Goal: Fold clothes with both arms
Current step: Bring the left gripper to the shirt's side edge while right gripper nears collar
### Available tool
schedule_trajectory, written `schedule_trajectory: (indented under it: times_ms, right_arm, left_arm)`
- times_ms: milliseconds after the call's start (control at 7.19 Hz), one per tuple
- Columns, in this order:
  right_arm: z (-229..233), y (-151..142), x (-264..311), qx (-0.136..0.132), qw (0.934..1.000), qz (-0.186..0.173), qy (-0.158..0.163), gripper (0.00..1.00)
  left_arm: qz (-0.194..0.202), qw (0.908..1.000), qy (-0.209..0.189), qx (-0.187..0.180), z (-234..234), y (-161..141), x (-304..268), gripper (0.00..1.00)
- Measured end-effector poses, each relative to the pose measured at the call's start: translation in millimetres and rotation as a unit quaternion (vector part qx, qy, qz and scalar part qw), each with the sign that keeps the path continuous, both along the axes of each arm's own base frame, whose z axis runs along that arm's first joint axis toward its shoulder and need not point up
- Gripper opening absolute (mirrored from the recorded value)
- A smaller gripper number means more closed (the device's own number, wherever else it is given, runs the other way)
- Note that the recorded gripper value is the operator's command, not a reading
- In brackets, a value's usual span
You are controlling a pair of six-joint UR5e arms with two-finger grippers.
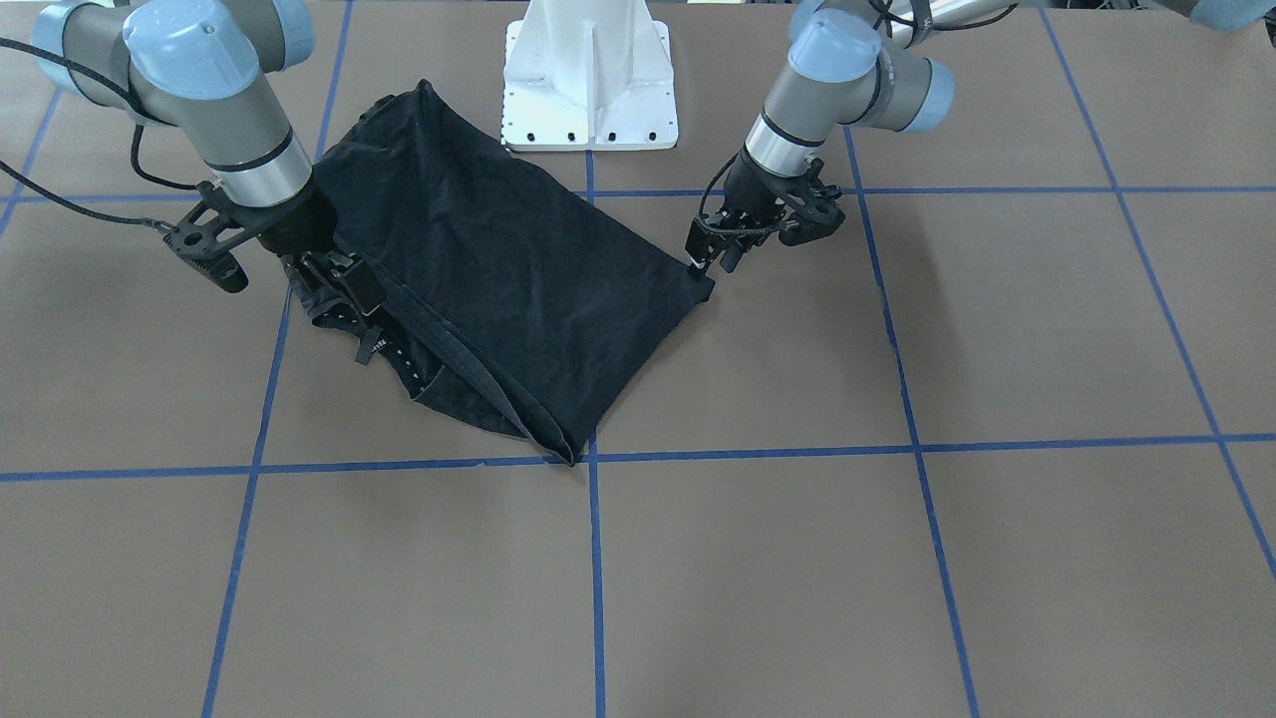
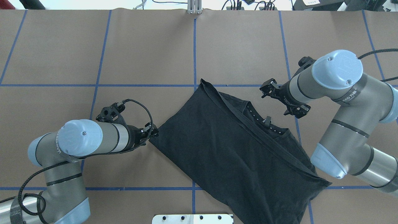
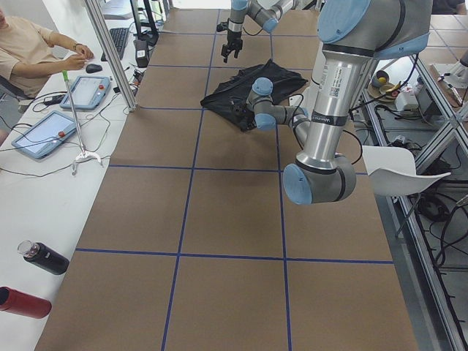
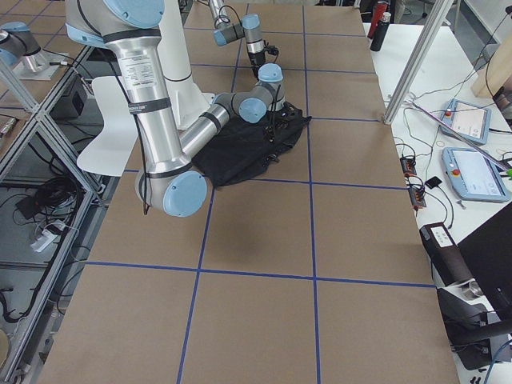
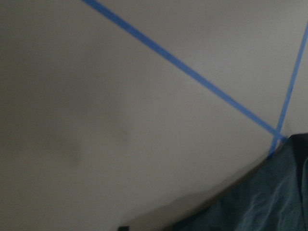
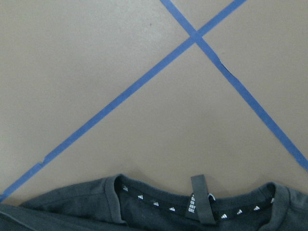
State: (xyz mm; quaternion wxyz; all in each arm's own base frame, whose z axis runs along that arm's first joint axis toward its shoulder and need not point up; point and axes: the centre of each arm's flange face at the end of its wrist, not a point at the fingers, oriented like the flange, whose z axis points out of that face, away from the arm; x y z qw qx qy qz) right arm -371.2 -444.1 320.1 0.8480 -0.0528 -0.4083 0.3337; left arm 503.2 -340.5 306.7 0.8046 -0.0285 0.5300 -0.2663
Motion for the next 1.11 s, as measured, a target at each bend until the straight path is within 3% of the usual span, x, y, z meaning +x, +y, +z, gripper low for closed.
schedule_trajectory:
  times_ms: [417, 696, 974, 1113]
  right_arm:
    - [5, -10, -3, 0.000, 1.0000, 0.002, 0.007, 1.00]
    - [9, -12, -5, -0.003, 0.9999, 0.003, 0.010, 1.00]
    - [8, -12, -6, -0.003, 0.9999, 0.003, 0.010, 1.00]
    - [8, -12, -6, -0.003, 0.9999, 0.003, 0.010, 1.00]
  left_arm:
    - [0.003, 0.9999, -0.010, -0.003, 9, 2, 13, 0.58]
    - [0.006, 0.9999, -0.013, -0.001, 11, 2, 16, 0.44]
    - [0.004, 0.9999, -0.015, -0.003, 12, 0, 19, 0.11]
    - [0.003, 0.9999, -0.015, -0.005, 12, 0, 20, 0.00]
